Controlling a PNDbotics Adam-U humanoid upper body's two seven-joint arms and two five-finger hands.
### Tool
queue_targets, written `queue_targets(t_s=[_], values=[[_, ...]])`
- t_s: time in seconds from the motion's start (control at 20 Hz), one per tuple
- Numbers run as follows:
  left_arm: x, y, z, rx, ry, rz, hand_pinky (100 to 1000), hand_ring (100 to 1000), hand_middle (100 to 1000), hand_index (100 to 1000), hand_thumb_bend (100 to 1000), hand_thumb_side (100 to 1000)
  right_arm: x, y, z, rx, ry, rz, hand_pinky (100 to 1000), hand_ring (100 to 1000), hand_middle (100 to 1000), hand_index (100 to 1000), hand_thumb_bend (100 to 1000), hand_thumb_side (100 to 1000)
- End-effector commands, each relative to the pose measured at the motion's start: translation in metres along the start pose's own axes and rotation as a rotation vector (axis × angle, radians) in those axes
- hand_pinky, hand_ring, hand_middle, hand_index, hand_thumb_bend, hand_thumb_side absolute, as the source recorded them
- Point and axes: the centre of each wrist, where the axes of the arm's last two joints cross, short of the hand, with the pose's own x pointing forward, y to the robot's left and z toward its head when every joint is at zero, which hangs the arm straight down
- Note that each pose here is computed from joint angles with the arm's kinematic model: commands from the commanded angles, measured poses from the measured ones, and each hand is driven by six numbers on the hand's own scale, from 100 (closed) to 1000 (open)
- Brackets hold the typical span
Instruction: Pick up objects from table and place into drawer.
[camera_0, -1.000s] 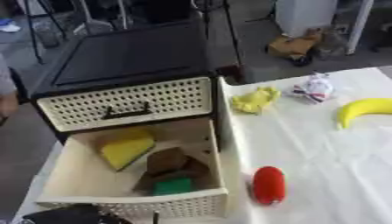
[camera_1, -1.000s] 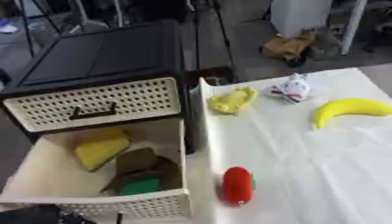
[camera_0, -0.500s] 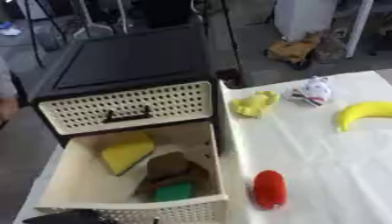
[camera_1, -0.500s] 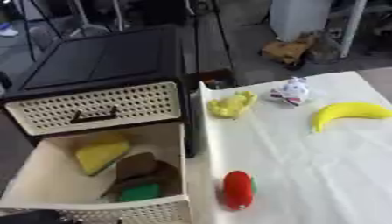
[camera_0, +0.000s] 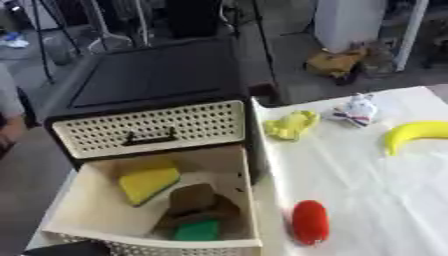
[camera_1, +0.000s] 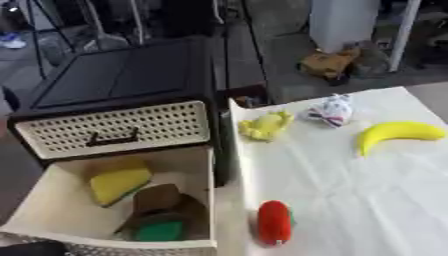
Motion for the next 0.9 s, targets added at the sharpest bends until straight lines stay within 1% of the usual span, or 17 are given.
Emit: queue_targets(t_s=[0.05,0.2,0.25,0.4,0.6,0.9], values=[[0.0057,0.0022,0.0024,-0.041,-0.002,0.026,100,100,154,1000,218,675,0.0045,-0.0007,-0.0077,0.017,-0.027,0.006,651,805,723,857,100,1000],[0.0072,0.0021,0.0006,-0.048,0.018,0.106,100,100,154,1000,198,671,0.0044,-0.0007,-0.0071,0.016,-0.026,0.006,651,805,723,857,100,1000],[0.0077,0.0028,0.0000,-0.040,0.025,0.129,100,100,152,1000,178,665,0.0043,-0.0005,-0.0070,0.016,-0.025,0.006,651,806,723,857,100,1000],[0.0090,0.0054,-0.0013,0.004,0.039,0.157,100,100,156,1000,167,651,0.0042,-0.0003,-0.0068,0.018,-0.025,0.007,652,805,722,857,100,1000],[0.0098,0.0077,-0.0020,0.055,0.028,0.119,100,100,156,1000,150,628,0.0042,-0.0001,-0.0066,0.021,-0.023,0.006,652,805,721,857,100,1000],[0.0091,0.0077,-0.0011,0.075,0.013,0.011,100,141,160,1000,132,608,0.0042,0.0000,-0.0068,0.019,-0.020,0.005,652,805,720,856,100,1000]])
